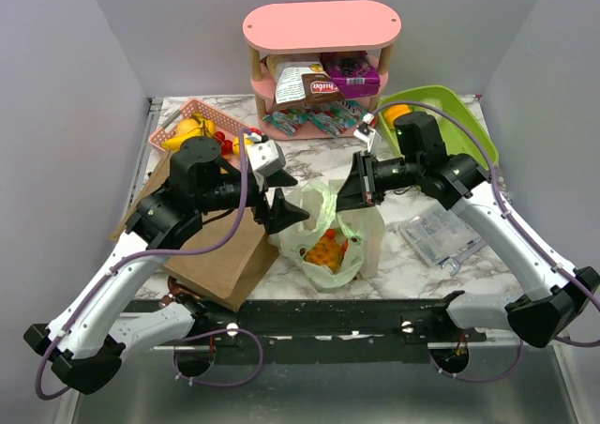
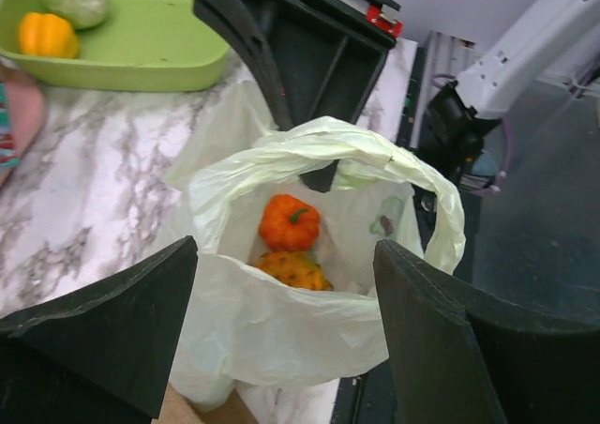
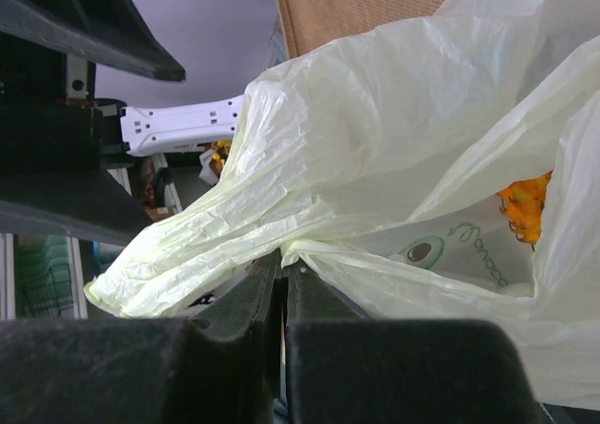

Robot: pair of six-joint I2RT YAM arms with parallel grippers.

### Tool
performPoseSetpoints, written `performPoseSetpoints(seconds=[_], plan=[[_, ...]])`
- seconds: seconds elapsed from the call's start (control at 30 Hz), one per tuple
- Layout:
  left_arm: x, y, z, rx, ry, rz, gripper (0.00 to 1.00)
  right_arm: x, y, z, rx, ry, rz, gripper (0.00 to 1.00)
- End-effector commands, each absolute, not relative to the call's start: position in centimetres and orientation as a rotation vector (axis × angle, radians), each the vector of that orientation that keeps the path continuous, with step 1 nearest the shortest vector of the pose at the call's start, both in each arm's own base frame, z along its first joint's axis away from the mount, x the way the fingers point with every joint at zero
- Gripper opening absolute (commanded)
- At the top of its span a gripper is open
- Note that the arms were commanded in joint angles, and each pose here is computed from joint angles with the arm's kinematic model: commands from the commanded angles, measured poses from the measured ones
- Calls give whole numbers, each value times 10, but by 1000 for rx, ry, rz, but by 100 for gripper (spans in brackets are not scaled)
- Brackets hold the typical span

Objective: Place the food into the grocery bag and tie it
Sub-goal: Adjust the grocery bag at the center of the board.

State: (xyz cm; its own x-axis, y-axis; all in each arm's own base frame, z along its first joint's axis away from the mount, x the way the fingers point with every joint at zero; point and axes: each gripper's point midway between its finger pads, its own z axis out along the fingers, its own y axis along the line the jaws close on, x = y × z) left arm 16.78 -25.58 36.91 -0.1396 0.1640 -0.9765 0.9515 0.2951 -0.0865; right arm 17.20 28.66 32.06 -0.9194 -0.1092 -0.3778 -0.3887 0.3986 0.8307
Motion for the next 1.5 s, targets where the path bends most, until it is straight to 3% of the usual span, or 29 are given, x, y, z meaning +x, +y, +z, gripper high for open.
performPoseSetpoints(seconds=[0.0, 0.17, 0.43, 0.6, 0.87, 1.17, 1.47], plan=[[149, -269, 363, 1135, 1532, -1151, 77, 167, 294, 329, -448, 2355, 1637, 6], [146, -274, 361, 1140, 1508, -1205, 78, 166, 296, 338, -450, 2327, 1664, 8], [145, -281, 363, 1128, 1459, -1257, 78, 169, 299, 352, -445, 2304, 1684, 20], [146, -288, 360, 1129, 1443, -1280, 78, 167, 297, 364, -440, 2290, 1678, 18], [151, -299, 355, 1123, 1428, -1256, 77, 163, 295, 356, -415, 2331, 1681, 4], [169, -301, 341, 1085, 1360, -1101, 76, 159, 293, 350, -405, 2357, 1690, 4], [171, -296, 338, 1042, 1106, -1009, 73, 151, 290, 343, -382, 2392, 1714, 7]])
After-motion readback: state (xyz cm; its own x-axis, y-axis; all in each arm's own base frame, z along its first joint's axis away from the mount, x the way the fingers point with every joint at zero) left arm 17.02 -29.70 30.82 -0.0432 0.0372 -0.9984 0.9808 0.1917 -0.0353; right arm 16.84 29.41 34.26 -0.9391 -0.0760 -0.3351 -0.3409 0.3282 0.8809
